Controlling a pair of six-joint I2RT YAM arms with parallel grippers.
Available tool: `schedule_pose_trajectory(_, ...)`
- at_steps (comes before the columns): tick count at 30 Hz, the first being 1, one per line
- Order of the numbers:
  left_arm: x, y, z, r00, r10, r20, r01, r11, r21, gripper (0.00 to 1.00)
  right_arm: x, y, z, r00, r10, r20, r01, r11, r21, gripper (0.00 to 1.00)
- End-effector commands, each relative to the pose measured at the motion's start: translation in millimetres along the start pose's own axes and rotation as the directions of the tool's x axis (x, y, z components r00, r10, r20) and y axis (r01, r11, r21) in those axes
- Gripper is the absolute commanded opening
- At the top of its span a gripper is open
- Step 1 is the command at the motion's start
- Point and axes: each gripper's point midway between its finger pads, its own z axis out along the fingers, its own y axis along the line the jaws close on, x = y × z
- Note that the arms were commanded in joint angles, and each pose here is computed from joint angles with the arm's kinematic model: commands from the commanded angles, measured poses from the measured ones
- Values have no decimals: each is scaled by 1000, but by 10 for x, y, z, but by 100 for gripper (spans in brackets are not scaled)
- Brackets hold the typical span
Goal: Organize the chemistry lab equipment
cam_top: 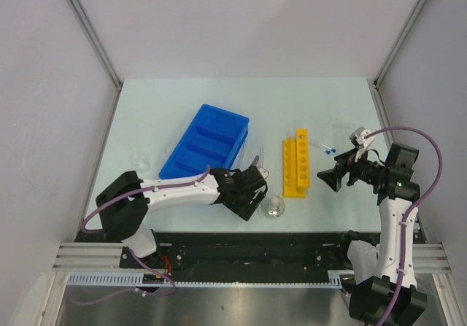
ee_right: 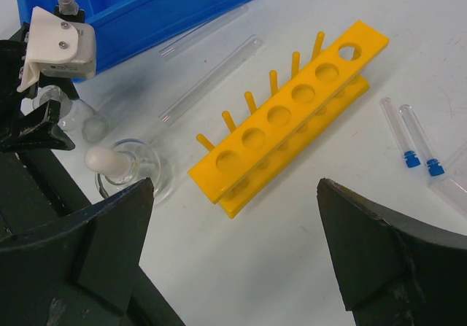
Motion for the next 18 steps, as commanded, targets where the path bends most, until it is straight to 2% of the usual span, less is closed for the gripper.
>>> schedule_pose_trajectory(1, -143, -70, -88, 999, -35, 36, 35, 999, 9, 75, -33, -6, -3, 999, -44, 9, 44, 999, 5, 100)
schedule_pose_trajectory(7, -170, -57, -73, 999, -37, 37, 37, 999, -8, 61, -33, -6, -3, 999, -48, 8, 48, 999, 7, 100)
schedule_pose_trajectory(8, -170, -53, -68, 999, -40, 35, 40, 999, -12, 57, -32, -2, -3, 999, -47, 8, 46, 999, 5, 100)
schedule_pose_trajectory(9, -173, -51, -70, 999, -40, 36, 40, 999, -14, 46, -28, -5, -2, 999, -46, 7, 46, 999, 6, 100)
schedule_pose_trajectory(12, -199, -41, -103, 998, -38, 46, 39, 999, -17, 35, -25, -4, -2, 999, -47, 7, 47, 999, 6, 100)
schedule_pose_trajectory(18, -481, -25, -364, 992, -23, 127, 23, 1000, 3, 29, -26, -2, -1, 999, -49, 7, 49, 999, 5, 100)
